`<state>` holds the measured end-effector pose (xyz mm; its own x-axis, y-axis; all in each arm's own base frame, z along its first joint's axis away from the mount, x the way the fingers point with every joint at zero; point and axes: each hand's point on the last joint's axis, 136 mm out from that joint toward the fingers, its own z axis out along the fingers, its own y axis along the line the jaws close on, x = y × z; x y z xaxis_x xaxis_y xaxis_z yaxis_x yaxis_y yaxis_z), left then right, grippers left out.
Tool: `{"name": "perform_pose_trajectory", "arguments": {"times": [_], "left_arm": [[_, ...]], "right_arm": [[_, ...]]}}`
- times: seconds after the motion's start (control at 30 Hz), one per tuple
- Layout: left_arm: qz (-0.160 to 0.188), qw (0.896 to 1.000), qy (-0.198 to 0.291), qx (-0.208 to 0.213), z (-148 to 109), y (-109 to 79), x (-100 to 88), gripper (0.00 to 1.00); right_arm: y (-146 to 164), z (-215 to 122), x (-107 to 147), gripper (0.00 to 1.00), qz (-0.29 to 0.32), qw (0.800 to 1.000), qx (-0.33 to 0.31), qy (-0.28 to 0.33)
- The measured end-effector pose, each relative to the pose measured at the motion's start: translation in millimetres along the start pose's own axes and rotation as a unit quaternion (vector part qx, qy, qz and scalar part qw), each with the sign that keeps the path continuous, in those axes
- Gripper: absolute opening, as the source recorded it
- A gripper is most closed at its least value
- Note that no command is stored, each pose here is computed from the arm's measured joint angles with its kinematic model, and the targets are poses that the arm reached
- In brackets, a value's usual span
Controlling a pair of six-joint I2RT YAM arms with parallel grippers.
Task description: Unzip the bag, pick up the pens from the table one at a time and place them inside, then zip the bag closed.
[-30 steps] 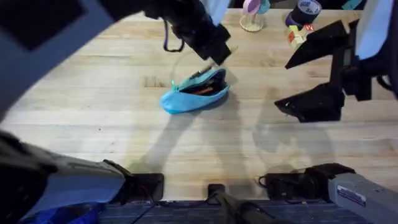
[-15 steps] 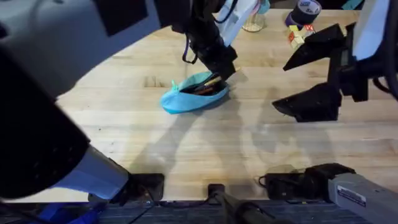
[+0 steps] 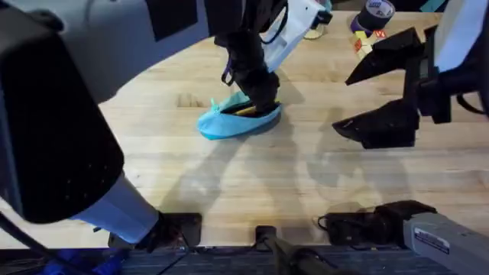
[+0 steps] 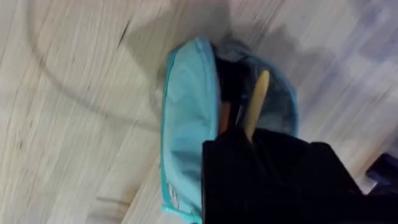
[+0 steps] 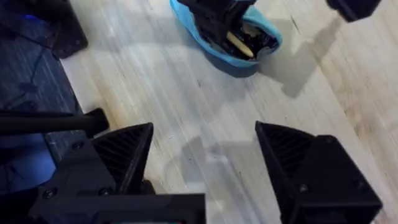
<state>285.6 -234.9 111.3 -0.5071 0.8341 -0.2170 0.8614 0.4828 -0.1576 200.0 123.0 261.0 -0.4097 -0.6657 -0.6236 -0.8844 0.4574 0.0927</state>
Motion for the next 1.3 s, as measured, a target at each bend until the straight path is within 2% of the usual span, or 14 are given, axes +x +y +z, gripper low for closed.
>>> {"name": "perform_pose_trajectory", "arguments": {"times": [0.27,0.53,0.67,0.7,0.8,0.93,1.0,1.1,1.3], "left_arm": [[-0.005,0.998,0.05,-0.025,-1.6,7.6,22.3,0.045],[-0.007,0.997,0.068,-0.037,-2.8,11.3,30.3,0.046],[-0.005,0.996,0.073,-0.043,-3.3,13.3,32.4,0.286],[-0.005,0.996,0.074,-0.045,-3.4,14.0,32.7,0.387],[-0.003,0.996,0.076,-0.049,-3.6,15.3,33.3,0.596],[-0.004,0.996,0.077,-0.051,-3.7,16.2,33.5,0.93],[-0.003,0.996,0.076,-0.051,-4.1,15.9,33.3,0.973],[-0.002,0.996,0.07,-0.056,-8.9,15.7,32.4,0.977],[0.005,0.996,0.026,-0.08,-40.0,11.4,26.6,0.977]], "right_arm": [[-3.3,0.0,-3.2,0.997,-0.006,1.0,0.006,-0.006],[-3.5,0.0,-3.4,0.997,-0.006,1.0,0.007,-0.006],[-5.8,-0.1,-5.6,0.997,-0.01,1.0,0.011,-0.011],[-6.4,-0.1,-6.1,0.997,-0.011,1.0,0.012,-0.011],[-6.9,-0.1,-6.7,0.997,-0.012,1.0,0.013,-0.013],[-7.1,-0.2,-6.8,0.997,-0.013,1.0,0.014,-0.013],[-7.3,-0.2,-7.1,0.997,-0.013,1.0,0.014,-0.013],[-8.4,-0.2,-8.1,0.997,-0.015,1.0,0.016,-0.015],[-11.6,-0.5,-11.4,0.997,-0.021,0.999,0.023,-0.021]]}}
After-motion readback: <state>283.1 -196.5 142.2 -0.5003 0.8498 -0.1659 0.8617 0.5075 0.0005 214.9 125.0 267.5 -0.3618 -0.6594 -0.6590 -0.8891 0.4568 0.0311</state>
